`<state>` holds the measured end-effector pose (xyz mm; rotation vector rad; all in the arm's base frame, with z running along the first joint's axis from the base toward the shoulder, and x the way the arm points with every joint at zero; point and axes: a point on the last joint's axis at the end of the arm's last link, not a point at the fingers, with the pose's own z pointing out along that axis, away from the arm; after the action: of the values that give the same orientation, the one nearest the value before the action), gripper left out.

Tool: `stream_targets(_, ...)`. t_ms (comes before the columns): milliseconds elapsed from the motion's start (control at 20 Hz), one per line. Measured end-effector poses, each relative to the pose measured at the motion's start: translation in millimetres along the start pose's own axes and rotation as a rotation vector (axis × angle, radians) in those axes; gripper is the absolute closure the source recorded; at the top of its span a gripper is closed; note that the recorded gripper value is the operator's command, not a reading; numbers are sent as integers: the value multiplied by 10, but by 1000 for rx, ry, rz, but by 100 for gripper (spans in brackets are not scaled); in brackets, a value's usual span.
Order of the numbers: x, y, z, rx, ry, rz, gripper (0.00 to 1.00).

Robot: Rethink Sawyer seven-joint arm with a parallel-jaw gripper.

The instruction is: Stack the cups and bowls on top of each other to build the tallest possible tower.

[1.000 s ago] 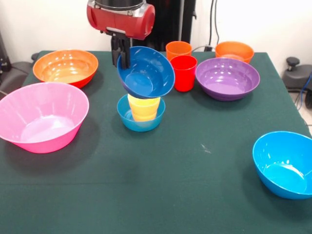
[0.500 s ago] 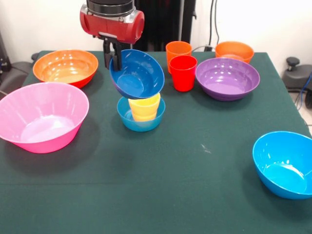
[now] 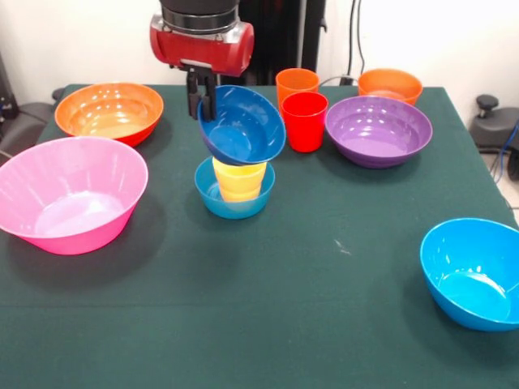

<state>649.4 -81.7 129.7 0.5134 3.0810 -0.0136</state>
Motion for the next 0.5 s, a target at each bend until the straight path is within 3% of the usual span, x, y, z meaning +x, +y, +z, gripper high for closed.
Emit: stream_targets(500, 83, 68, 39, -23, 11, -29, 100)
